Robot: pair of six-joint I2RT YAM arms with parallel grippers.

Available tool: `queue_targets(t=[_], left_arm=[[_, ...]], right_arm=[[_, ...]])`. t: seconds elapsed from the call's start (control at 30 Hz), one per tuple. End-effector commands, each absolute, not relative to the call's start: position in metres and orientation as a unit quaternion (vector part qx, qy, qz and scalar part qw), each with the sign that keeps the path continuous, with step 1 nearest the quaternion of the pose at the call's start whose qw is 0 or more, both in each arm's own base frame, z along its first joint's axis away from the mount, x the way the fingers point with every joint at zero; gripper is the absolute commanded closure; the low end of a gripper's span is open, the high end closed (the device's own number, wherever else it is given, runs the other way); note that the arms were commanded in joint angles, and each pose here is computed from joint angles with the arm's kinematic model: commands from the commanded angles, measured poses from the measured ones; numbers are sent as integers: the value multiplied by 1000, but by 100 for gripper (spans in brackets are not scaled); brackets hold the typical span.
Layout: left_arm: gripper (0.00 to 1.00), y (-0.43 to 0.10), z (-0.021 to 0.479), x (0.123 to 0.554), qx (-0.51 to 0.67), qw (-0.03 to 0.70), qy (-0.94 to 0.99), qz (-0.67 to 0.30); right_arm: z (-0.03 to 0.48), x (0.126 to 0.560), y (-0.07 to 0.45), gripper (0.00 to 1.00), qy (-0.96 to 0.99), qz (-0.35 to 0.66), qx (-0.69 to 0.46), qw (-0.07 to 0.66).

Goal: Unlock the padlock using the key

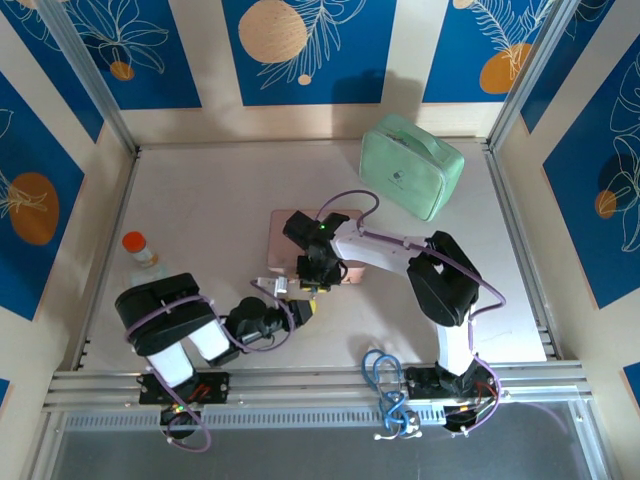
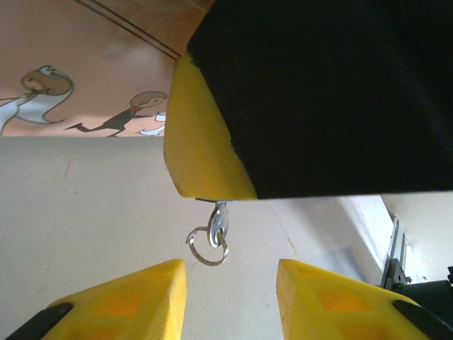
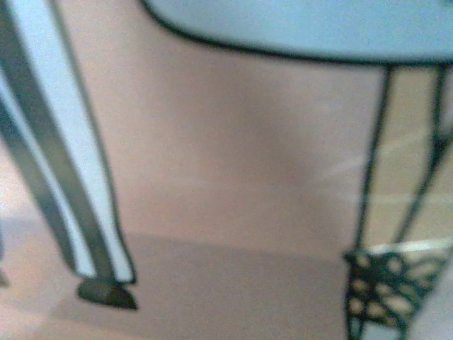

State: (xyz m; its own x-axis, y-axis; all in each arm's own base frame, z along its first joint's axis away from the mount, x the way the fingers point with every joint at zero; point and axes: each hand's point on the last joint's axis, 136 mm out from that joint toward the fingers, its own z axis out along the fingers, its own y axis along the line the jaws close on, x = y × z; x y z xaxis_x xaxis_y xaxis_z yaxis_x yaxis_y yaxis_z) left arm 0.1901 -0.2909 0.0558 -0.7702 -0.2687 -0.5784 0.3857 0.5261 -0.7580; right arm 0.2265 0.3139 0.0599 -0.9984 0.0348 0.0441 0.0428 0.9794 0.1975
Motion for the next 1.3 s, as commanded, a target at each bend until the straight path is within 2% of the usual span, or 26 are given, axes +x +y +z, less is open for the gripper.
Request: queue_targets(t=[0.0, 0.13, 0.37, 0.83, 0.93, 1.03, 1.13, 1.27], left_arm=[[63, -299, 68, 197, 42, 362, 789, -495], [65, -300, 64, 203, 32, 366, 792, -487], [78, -297, 61, 208, 21, 375, 795, -476], [94, -295, 60, 213, 6, 381, 796, -471], [99, -295, 60, 213, 7, 379, 796, -472], [100, -295, 60, 213, 5, 380, 796, -471], [100, -295, 60, 212, 3, 377, 796, -473], [100, -292, 57, 210, -3, 370, 800, -473]], right_arm=[[66, 208, 318, 86, -989, -130, -24, 71], [65, 209, 320, 86, -987, -140, -30, 76], [61, 206, 322, 86, -985, -146, -32, 82], [57, 204, 324, 84, -984, -149, -41, 85], [55, 205, 324, 77, -985, -148, -43, 82], [57, 207, 326, 70, -984, -156, -43, 78], [63, 210, 325, 49, -984, -156, -48, 67], [76, 215, 322, 32, -984, -165, -49, 39]])
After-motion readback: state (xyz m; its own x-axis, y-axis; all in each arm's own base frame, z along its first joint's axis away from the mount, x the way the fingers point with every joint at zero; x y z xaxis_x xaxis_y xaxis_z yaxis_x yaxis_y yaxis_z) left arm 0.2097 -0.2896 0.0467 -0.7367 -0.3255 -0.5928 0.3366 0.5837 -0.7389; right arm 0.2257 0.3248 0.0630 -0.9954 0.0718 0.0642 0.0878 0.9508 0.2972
